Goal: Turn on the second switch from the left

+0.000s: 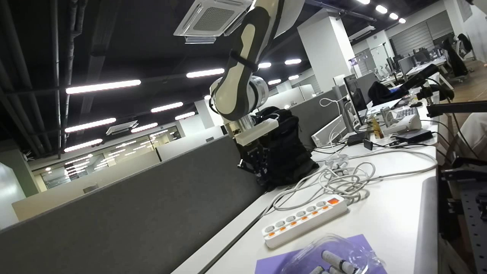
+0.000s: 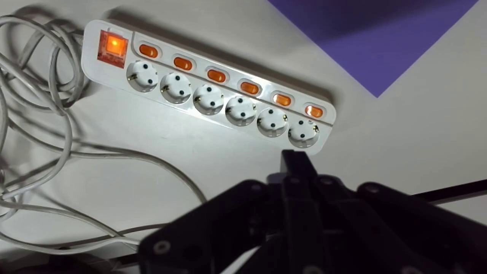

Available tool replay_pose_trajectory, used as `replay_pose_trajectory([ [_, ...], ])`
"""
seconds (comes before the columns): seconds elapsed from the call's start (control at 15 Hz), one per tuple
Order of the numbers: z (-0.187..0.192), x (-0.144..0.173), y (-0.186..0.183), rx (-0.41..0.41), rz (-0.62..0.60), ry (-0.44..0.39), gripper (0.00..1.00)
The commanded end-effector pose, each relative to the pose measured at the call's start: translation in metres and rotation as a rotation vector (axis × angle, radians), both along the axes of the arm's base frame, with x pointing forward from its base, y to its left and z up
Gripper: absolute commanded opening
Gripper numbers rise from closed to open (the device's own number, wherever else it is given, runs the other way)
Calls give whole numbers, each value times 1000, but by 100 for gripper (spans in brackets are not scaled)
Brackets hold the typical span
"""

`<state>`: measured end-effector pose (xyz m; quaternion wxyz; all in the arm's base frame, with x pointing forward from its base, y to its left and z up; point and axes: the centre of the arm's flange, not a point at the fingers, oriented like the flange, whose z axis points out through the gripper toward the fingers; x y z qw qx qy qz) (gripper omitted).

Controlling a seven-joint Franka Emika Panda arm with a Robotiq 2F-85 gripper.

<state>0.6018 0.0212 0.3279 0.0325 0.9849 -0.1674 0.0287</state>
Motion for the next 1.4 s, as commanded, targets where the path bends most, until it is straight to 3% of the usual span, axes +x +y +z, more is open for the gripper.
replay_pose_trajectory([
  [0.0, -11, -2, 5, -1, -38, -95, 0],
  [0.33, -46, 1, 11, 44, -86, -166, 0],
  [1.33, -136, 15, 0, 87, -193, -36, 0],
])
